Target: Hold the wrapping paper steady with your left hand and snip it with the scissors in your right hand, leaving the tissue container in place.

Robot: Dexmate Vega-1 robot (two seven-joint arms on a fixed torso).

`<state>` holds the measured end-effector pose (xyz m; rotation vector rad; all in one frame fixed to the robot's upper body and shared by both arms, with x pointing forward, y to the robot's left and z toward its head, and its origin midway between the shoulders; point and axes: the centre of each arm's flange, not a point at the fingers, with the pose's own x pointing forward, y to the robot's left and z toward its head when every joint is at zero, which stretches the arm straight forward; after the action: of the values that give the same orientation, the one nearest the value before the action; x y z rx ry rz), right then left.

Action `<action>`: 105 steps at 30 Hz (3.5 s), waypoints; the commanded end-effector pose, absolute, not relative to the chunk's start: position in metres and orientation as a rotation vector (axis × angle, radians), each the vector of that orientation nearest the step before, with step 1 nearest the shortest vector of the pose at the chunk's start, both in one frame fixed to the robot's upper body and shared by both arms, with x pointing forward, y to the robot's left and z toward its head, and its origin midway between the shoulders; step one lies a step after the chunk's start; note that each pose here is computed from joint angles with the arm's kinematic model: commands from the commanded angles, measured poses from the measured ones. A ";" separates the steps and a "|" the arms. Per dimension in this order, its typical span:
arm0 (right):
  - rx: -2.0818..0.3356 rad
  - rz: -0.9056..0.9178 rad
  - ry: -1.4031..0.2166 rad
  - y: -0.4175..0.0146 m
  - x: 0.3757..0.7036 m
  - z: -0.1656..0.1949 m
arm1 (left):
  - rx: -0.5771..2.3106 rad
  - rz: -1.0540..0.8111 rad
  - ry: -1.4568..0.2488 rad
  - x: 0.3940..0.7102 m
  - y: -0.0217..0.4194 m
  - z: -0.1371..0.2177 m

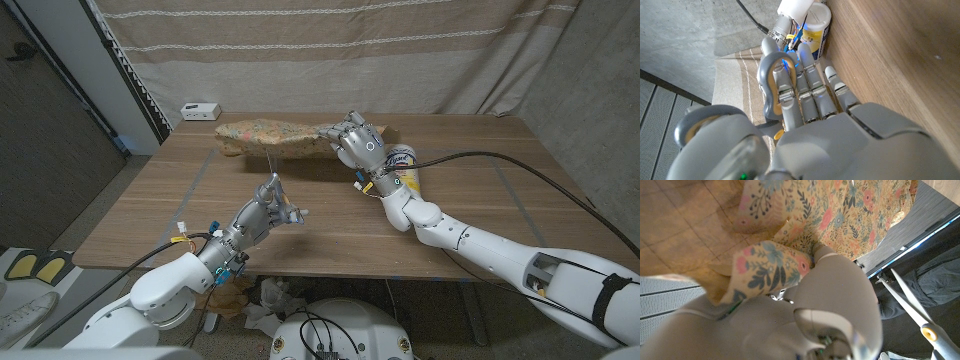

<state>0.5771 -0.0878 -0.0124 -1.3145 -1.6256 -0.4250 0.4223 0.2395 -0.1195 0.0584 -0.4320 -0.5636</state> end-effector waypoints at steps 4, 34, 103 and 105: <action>-1.327 -0.421 -1.644 -0.091 0.571 -0.008 | 0.073 -0.557 -0.407 0.421 0.243 -0.118; -1.418 -0.362 -1.731 -0.089 0.555 -0.005 | 0.092 -0.627 -0.380 0.433 0.228 -0.116; -1.399 -0.349 -1.768 -0.105 0.552 -0.029 | 0.083 -0.694 -0.353 0.443 0.221 -0.123; -1.402 -0.351 -1.771 -0.105 0.552 -0.029 | 0.088 -0.696 -0.351 0.443 0.219 -0.123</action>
<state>0.5524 -0.1064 -0.0295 -1.3996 -1.7552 -0.3498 0.4413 0.2251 -0.1215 0.0800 -0.3628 -0.6765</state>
